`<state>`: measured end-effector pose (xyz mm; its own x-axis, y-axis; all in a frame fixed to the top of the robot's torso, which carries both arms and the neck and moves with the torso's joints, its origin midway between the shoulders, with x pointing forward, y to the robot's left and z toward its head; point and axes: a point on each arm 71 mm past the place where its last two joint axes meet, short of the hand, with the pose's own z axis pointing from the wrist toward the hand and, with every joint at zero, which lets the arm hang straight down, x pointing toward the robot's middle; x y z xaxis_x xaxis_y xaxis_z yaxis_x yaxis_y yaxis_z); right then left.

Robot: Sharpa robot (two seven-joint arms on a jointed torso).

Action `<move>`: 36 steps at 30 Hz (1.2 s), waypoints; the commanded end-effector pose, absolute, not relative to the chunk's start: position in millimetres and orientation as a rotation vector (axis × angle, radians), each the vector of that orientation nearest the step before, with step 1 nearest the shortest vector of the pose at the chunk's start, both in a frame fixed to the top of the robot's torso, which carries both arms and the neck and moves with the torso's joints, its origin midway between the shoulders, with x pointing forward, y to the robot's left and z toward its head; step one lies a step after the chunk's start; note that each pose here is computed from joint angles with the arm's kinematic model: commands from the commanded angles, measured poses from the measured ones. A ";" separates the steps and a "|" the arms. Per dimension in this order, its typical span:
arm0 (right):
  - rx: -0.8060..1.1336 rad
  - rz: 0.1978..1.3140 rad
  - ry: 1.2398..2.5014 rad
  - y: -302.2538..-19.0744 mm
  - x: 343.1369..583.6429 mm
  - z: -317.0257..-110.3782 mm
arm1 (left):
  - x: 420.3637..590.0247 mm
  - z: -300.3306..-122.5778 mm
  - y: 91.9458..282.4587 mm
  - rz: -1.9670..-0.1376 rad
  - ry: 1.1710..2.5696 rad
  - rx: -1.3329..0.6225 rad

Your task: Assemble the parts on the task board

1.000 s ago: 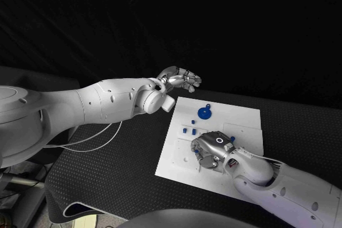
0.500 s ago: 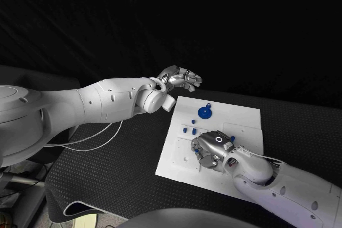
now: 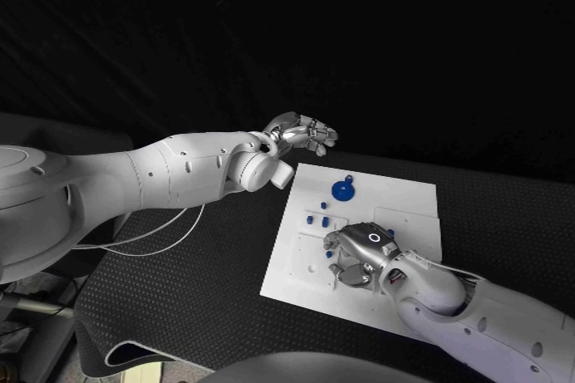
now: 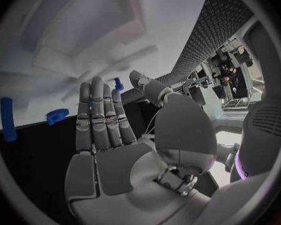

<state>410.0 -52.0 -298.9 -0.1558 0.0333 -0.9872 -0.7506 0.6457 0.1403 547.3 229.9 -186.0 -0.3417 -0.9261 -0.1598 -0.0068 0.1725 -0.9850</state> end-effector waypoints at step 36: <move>-0.558 0.549 1.691 -148.1 466.9 -212.6 | 549.0 -185.4 233.9 -1.318 1.560 -0.923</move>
